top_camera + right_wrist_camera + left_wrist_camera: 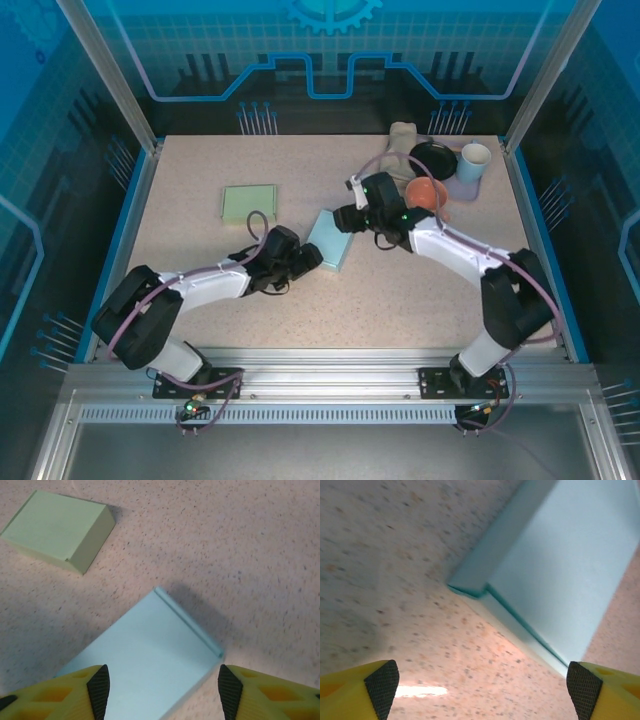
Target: Fold the paper box
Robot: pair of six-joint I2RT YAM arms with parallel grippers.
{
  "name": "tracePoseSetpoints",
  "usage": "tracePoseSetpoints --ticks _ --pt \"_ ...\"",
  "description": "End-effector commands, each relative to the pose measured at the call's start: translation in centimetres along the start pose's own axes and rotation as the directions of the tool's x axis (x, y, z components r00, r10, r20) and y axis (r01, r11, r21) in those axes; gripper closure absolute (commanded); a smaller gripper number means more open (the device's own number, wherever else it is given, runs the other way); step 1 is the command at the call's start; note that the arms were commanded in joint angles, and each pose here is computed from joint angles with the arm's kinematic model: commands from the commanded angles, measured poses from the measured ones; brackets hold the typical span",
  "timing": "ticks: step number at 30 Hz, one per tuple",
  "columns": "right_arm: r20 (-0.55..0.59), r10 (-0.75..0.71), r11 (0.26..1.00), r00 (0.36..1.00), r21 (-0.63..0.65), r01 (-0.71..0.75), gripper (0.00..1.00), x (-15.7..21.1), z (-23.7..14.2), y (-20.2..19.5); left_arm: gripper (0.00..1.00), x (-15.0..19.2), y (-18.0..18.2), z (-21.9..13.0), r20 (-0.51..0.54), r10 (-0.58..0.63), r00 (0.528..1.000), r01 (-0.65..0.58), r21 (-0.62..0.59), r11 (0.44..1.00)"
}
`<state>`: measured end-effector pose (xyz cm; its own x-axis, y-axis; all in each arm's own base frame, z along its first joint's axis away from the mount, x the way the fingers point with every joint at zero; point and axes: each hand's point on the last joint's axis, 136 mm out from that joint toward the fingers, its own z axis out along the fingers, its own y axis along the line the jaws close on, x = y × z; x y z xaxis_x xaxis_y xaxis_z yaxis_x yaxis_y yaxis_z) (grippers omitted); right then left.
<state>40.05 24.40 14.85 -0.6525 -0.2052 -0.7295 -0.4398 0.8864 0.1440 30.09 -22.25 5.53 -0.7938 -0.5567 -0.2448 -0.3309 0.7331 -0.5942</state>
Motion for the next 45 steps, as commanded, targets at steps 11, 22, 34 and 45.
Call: tracePoseSetpoints --ticks 11,22,34,45 --pt "-0.236 -0.001 0.982 0.972 -0.182 -0.043 0.36 2.4 7.4 -2.0 0.21 -1.9 -3.1 1.4 0.108 -0.100 0.989 0.088 0.113 0.990" --pt "-0.315 0.051 0.978 0.948 -0.174 -0.111 0.39 5.4 8.7 -2.3 0.26 -3.6 -5.2 4.0 0.134 -0.032 0.990 0.022 0.076 0.997" --pt "-0.212 0.320 0.933 0.924 -0.099 -0.345 0.40 5.4 5.9 -3.3 0.26 -10.2 -8.8 8.7 0.149 0.117 0.982 -0.124 0.035 0.992" --pt "-0.118 0.398 0.916 0.910 -0.008 -0.402 0.38 3.5 5.8 -6.3 0.16 -14.4 -7.8 9.0 0.174 0.185 0.967 -0.184 -0.021 0.983"
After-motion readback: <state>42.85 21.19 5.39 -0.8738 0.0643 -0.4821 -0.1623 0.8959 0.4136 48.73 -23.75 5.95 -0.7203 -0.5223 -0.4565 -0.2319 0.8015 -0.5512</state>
